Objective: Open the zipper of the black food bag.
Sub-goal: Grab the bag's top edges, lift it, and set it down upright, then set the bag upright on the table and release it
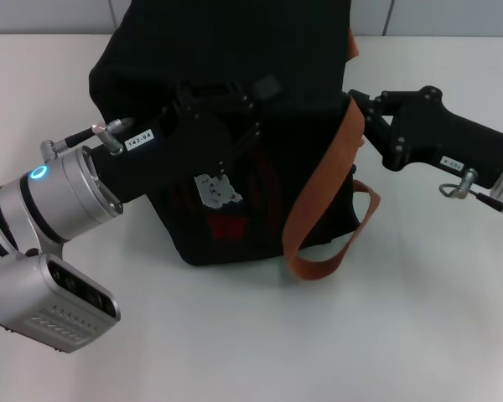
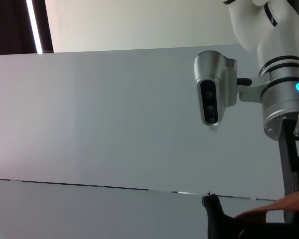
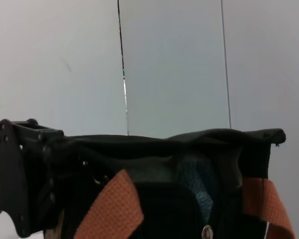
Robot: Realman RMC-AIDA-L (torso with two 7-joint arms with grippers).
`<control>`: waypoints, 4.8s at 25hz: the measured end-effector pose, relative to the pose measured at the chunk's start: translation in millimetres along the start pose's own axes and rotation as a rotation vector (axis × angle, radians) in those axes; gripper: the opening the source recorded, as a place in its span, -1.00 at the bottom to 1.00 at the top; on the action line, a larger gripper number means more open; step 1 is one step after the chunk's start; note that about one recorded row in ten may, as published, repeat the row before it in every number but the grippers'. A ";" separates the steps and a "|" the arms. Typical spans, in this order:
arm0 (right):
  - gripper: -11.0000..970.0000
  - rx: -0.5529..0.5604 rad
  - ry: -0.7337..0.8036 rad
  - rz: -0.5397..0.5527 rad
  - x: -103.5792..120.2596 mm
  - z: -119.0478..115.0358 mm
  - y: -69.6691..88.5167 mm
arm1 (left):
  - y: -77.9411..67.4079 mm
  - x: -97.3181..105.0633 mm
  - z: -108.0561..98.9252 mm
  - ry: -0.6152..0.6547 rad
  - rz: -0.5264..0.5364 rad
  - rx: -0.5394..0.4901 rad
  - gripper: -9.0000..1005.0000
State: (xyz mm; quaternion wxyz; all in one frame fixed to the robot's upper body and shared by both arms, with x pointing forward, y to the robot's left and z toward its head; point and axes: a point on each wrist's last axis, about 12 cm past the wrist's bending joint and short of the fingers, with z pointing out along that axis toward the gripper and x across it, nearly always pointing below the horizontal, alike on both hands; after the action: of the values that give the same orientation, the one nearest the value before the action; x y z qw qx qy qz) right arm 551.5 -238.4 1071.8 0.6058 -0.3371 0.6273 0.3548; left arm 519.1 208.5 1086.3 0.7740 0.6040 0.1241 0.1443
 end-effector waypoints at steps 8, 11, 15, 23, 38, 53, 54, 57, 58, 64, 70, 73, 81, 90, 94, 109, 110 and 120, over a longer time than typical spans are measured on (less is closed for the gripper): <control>-0.98 -0.037 -0.023 -0.049 -0.5 -11.0 6.4 | 0.6 0.7 1.4 -0.002 -0.002 -0.001 -0.80; -0.94 -0.025 -0.024 -0.054 -0.4 -17.0 5.8 | 0.8 1.0 1.5 -0.001 -0.002 -0.003 -0.80; -0.87 -0.015 -0.013 -0.064 0.4 -16.8 4.3 | 0.7 1.2 1.5 0.000 -0.003 -0.002 -0.80; -0.38 -0.047 0.018 -0.100 -0.7 -1.0 3.6 | -0.1 1.1 1.0 0.004 -0.007 0.001 -0.80; -0.46 0.016 0.011 -0.125 -6.0 10.3 -6.7 | 0.8 1.0 2.2 -0.006 -0.001 0.002 -0.80; -0.32 -0.033 0.027 -0.151 -1.2 2.5 2.1 | 1.0 0.9 2.7 -0.009 0.000 0.001 -0.80; -0.30 -0.034 0.027 -0.153 -1.9 4.4 1.6 | 1.0 0.9 2.7 -0.009 0.000 0.001 -0.80; -0.30 -0.029 0.027 -0.155 -3.0 7.2 0.3 | 1.0 0.7 2.7 -0.011 -0.001 0.001 -0.80; -0.30 -0.023 0.025 -0.155 -3.6 8.3 -0.7 | 0.9 0.3 2.9 -0.014 -0.001 0.001 -0.80; -0.31 -0.018 0.020 -0.159 -6.0 12.6 -2.4 | 0.9 -0.6 3.5 -0.020 -0.002 0.000 -0.80; -0.32 -0.067 0.039 -0.227 -3.3 17.1 3.5 | 0.9 -0.7 3.6 -0.021 -0.002 0.000 -0.80; -0.32 -0.054 0.032 -0.226 -2.8 18.0 3.4 | 0.8 -0.8 3.7 -0.022 -0.002 0.000 -0.80; -0.46 -0.040 0.016 -0.226 -4.7 18.4 2.1 | 0.4 -1.7 4.5 -0.029 -0.004 0.003 -0.80; -0.91 -0.056 0.037 -0.270 0.5 15.5 5.6 | 0.5 -1.6 4.6 -0.029 -0.004 0.002 -0.80; -0.98 -0.067 0.088 -0.271 11.1 7.5 9.7 | 0.4 -1.5 4.6 -0.028 -0.004 0.002 -0.80; -0.98 0.012 0.214 -0.136 45.4 -45.7 23.7 | 8.4 8.3 6.9 0.033 -0.092 -0.052 -0.80; -0.98 0.048 0.126 -0.094 37.9 -51.5 24.1 | 8.2 8.5 6.3 0.039 -0.101 -0.054 -0.80; -0.73 0.218 -0.184 -0.024 15.8 -80.4 22.9 | -30.5 -15.7 -60.3 0.340 -0.806 -0.151 -0.80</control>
State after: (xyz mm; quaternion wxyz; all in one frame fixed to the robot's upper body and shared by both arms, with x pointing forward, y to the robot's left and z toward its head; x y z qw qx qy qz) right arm 489.5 -295.0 1058.0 0.6979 -0.2429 0.5998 0.3068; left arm 484.7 249.9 1042.5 0.7791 0.4167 0.4641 -0.0630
